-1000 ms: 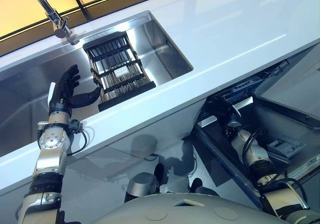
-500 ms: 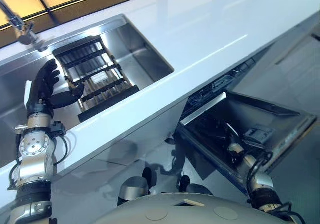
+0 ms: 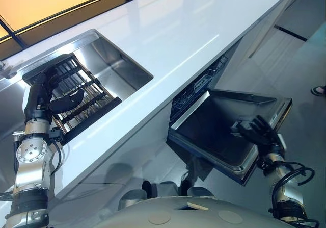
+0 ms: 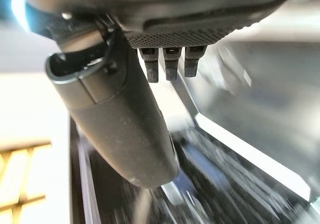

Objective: Pick up plates and place into dishwasher.

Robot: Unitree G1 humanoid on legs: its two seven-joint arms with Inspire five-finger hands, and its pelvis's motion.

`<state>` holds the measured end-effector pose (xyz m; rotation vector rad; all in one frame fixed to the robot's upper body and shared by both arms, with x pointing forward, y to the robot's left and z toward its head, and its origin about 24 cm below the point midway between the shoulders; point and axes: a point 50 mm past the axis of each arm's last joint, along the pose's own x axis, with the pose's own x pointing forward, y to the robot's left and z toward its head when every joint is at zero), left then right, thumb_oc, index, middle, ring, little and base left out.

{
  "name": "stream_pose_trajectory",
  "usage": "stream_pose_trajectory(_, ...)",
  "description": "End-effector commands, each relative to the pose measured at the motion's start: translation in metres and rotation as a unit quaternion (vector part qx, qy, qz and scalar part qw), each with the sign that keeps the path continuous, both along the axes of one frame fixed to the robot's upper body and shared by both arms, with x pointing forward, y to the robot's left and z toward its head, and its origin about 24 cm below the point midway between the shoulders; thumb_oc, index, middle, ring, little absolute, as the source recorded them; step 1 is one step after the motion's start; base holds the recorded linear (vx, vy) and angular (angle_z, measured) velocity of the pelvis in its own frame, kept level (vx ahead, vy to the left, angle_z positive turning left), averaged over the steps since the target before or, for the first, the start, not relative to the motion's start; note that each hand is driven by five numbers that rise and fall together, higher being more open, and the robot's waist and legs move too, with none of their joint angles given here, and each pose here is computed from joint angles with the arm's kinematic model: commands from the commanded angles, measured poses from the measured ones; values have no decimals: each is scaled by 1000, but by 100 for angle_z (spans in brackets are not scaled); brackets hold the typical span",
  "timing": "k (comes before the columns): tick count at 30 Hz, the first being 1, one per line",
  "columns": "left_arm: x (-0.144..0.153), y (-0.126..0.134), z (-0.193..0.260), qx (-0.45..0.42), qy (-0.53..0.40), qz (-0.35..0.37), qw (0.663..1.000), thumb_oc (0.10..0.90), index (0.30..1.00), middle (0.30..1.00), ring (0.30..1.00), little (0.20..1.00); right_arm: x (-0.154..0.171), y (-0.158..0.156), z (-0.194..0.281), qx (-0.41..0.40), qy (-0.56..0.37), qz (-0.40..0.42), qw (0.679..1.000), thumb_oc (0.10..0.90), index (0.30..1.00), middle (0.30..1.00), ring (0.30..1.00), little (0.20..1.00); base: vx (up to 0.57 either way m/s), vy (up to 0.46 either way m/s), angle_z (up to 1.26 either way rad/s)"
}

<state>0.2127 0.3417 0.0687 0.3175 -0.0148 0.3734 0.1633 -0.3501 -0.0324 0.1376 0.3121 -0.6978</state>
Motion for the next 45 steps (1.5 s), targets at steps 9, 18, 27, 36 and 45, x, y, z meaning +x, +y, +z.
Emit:
stream_pose_trajectory(9,45,6,55,5,-98,-14,995,800,900,900,900,900,12,-74,54,-26,-85,-150,985,800,900,900,900,900,-42,-27,-5)
stream_pose_trajectory(18,61,4,73,-53,-172,6,984,800,900,900,900,900,37,-92,87,30,-181,-209,961,800,900,900,900,900,-147,34,1)
stream_pose_trajectory(27,72,6,112,-55,-250,17,966,800,900,900,900,900,68,-78,92,145,-304,-126,933,800,900,900,900,900,-140,-33,1)
stream_pose_trajectory(36,82,1,148,-56,-310,4,949,800,900,900,900,900,91,-45,76,273,-351,37,895,800,900,900,900,900,-58,-31,-2)
stream_pose_trajectory(45,82,-7,172,-27,-345,-19,938,800,900,900,900,900,119,9,72,325,-332,230,855,800,900,900,900,900,-28,-72,6)
